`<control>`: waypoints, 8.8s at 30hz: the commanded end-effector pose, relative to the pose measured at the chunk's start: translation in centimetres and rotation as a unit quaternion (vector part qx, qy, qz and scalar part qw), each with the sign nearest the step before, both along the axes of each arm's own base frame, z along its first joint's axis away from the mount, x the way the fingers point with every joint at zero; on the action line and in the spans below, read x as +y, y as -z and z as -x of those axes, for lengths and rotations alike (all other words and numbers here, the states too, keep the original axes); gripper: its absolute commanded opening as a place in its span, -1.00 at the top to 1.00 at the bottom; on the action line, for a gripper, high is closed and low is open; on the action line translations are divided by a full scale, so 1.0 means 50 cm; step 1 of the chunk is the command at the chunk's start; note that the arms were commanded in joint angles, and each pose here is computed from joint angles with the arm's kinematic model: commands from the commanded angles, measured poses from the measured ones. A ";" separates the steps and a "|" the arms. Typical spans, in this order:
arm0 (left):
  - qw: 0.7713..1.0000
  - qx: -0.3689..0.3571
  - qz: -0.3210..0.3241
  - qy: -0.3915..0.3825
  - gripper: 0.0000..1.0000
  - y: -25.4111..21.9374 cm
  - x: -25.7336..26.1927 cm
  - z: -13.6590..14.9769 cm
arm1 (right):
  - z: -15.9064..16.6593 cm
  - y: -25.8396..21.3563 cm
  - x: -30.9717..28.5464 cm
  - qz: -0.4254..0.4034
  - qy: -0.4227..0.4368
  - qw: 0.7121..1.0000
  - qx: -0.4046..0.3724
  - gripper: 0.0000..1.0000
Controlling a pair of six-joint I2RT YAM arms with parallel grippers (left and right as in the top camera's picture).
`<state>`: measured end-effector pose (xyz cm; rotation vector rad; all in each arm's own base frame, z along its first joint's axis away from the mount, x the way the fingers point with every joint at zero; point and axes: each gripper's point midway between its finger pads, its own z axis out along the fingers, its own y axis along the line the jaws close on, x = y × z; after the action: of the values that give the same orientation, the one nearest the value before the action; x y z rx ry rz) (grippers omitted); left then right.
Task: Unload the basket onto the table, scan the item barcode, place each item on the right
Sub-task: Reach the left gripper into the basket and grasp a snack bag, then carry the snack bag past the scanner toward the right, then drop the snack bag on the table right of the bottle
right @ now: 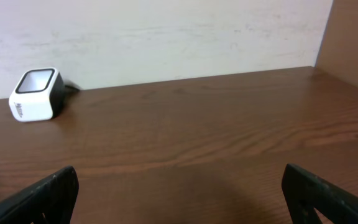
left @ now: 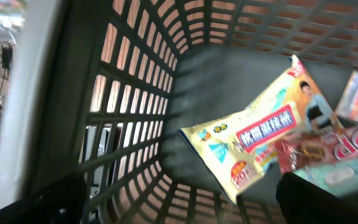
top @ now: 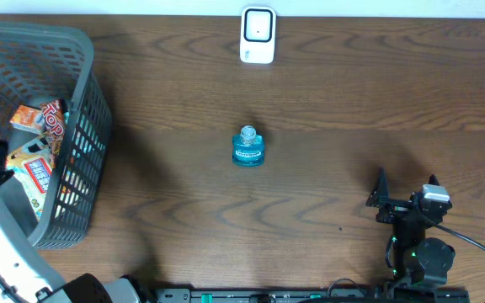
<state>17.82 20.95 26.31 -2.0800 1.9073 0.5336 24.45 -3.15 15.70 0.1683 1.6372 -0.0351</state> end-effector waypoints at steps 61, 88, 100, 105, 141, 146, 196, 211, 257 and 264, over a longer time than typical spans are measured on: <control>0.993 0.073 0.095 -0.013 0.85 0.268 0.029 -0.019 | 0.000 0.000 0.000 -0.001 -0.001 1.000 -0.001 -0.99; 0.973 0.014 0.041 0.227 -0.96 0.264 0.067 -0.125 | 0.000 0.000 0.000 -0.001 -0.001 1.000 -0.001 -0.99; 0.963 0.077 0.114 0.233 -0.96 0.395 0.070 -0.127 | 0.000 0.000 0.000 -0.001 -0.001 1.000 -0.001 -0.98; 0.956 0.092 0.153 0.232 -0.98 0.451 0.057 -0.126 | 0.000 0.000 0.000 -0.001 -0.001 1.000 -0.001 -0.99; 0.925 -0.262 -0.183 0.208 0.72 -0.131 0.034 -0.141 | 0.000 0.000 0.000 -0.001 -0.001 1.000 -0.001 -0.98; 0.939 -0.215 -0.190 0.188 -1.00 -0.108 0.046 -0.107 | 0.000 0.000 0.000 -0.001 -0.001 1.000 -0.001 -0.98; 0.433 -0.587 -0.026 0.684 0.86 -0.434 -0.506 -0.174 | 0.000 0.000 0.000 -0.001 -0.001 1.000 -0.001 -0.99; 0.459 -0.468 0.194 0.730 0.85 -0.130 -1.019 -0.345 | 0.000 0.000 0.000 -0.001 -0.001 1.000 -0.001 -0.99; 0.725 -0.248 -0.399 0.504 -0.96 -0.357 -0.492 -0.297 | 0.000 0.000 0.000 -0.001 -0.001 1.000 -0.001 -0.99; 0.819 -0.190 -0.360 0.405 -0.96 -0.307 -0.222 -0.243 | 0.000 0.000 0.000 -0.001 -0.001 1.000 -0.001 -0.98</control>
<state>30.38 6.25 43.51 -0.6524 1.6629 0.4844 24.45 -3.11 15.71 0.1666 1.6370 -0.0333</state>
